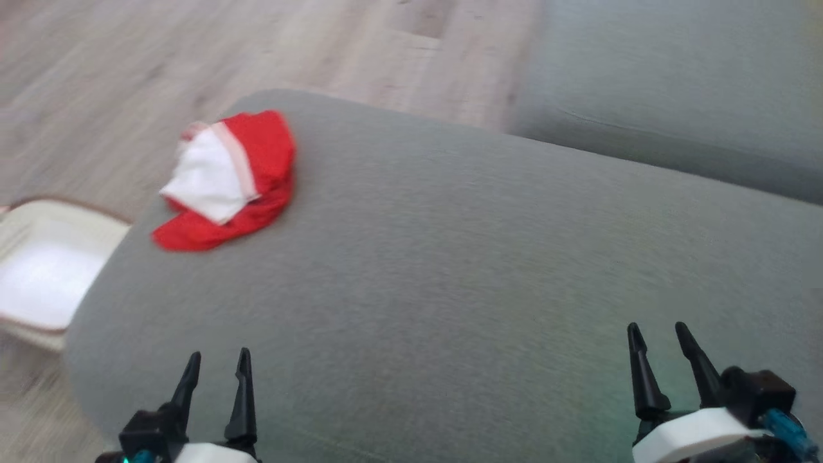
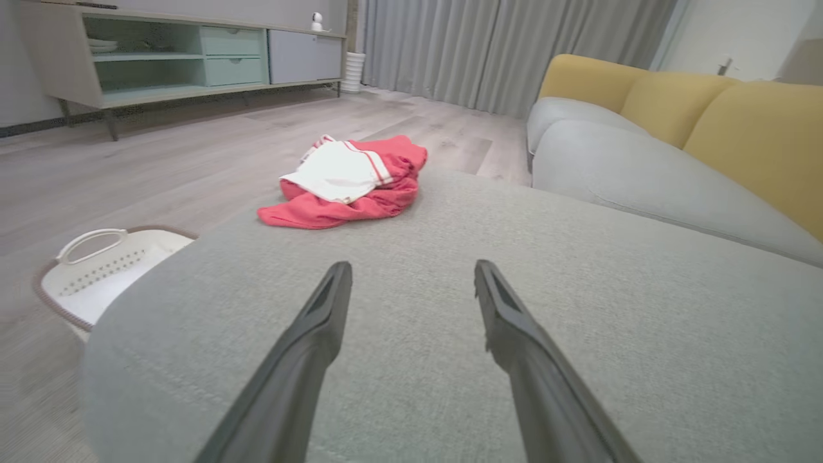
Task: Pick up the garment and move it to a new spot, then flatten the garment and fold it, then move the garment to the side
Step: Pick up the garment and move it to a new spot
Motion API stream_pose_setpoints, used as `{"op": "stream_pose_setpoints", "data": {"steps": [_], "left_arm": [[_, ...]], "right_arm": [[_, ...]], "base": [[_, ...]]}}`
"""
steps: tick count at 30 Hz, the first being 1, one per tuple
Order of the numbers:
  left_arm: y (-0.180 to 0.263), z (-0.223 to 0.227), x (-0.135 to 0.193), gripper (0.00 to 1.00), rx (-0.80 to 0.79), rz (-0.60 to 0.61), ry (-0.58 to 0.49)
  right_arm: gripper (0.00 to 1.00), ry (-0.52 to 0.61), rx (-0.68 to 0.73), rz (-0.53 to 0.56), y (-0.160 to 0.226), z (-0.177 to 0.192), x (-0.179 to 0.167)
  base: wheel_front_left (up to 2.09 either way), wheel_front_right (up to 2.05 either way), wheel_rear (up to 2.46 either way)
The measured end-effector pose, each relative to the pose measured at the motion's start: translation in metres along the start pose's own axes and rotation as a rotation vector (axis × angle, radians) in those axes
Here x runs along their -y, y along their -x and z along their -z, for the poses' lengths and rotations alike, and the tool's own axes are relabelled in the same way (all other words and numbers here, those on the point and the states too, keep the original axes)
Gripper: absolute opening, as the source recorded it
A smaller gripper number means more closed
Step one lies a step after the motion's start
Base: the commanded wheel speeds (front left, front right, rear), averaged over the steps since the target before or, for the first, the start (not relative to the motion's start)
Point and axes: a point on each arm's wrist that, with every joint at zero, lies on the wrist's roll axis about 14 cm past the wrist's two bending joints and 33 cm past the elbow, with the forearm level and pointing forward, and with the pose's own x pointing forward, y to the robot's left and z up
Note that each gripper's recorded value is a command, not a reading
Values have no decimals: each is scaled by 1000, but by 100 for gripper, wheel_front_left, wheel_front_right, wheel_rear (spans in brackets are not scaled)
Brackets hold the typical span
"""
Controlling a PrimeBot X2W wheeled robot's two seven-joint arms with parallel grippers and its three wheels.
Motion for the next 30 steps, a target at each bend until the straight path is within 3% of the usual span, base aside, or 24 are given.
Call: {"op": "stream_pose_setpoints", "data": {"steps": [8,15,25,30], "left_arm": [[22,-9,-45,100,36,-164,13],[29,-14,-57,100,49,-223,21],[34,-20,-67,100,71,-264,24],[27,-57,-62,100,156,-230,11]], "right_arm": [[100,14,-23,-145,-22,5,-44],[100,17,-27,-213,-39,5,-64],[100,26,-17,-216,-43,1,-65],[100,28,10,-191,-46,-11,-55]], "base": [[0,0,0],[0,0,0],[0,0,0],[0,0,0]]}}
